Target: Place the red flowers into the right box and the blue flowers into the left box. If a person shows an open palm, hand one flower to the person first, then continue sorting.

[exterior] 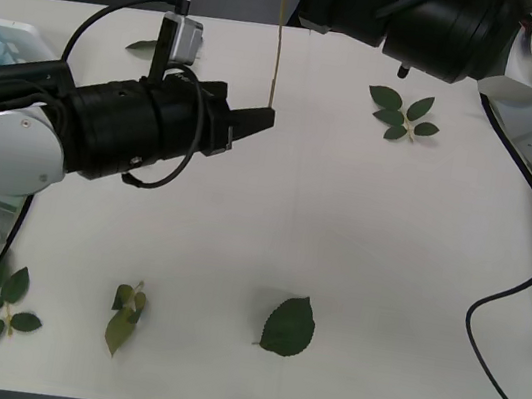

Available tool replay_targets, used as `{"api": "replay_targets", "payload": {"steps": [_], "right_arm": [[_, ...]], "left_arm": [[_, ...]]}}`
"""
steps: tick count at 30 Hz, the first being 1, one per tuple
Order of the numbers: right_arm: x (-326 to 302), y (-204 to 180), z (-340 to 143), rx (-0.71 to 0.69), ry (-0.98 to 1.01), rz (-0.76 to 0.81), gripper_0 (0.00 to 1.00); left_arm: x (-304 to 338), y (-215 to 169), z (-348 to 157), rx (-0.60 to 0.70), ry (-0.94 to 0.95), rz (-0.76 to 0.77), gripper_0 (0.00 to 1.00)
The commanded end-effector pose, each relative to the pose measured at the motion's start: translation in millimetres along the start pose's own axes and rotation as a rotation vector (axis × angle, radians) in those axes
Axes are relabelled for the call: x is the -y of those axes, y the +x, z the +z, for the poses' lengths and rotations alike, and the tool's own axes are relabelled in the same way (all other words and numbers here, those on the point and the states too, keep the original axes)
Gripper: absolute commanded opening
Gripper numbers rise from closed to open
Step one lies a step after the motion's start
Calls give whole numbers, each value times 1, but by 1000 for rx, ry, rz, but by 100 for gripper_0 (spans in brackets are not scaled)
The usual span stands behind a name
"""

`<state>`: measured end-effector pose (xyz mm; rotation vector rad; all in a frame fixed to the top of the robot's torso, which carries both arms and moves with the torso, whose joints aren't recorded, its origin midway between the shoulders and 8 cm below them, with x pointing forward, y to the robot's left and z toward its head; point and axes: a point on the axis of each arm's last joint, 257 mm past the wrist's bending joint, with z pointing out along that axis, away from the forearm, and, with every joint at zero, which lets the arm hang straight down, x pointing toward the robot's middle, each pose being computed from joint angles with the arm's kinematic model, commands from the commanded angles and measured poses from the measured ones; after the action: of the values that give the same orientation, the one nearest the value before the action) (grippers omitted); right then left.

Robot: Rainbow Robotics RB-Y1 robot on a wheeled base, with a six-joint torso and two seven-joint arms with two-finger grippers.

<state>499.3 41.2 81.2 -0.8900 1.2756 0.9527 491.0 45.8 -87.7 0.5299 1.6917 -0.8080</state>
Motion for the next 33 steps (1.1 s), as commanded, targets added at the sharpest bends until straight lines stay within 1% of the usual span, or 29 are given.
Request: {"api": "replay_targets", "payload": {"steps": [1,7,8,9,10,11,12,31,32,33], "right_arm": [[-19,-32,14,52,-45,-24,0],[-20,-32,14,55,-49,-14,0],[-21,-32,14,54,-51,-12,0],[-21,-32,14,54,-51,-12,0],[-21,-32,14,54,-51,-11,0],[-21,-31,15,53,-52,-10,0],[-21,-32,14,54,-51,-9,0],[-22,-35,14,66,-55,9,0],[-21,-36,13,69,-53,7,3],[-20,-37,13,72,-51,9,15]], "left_arm": [[25,-33,28,87,42,24,100],[33,-48,41,113,50,58,100],[34,-48,42,112,52,59,94],[34,-49,42,114,52,62,55],[35,-49,42,114,57,57,19],[36,-49,42,114,60,54,7],[36,-50,42,115,62,52,0],[40,-56,42,134,72,47,0],[40,-56,42,134,72,47,0],[40,-56,42,133,71,48,0]]}}
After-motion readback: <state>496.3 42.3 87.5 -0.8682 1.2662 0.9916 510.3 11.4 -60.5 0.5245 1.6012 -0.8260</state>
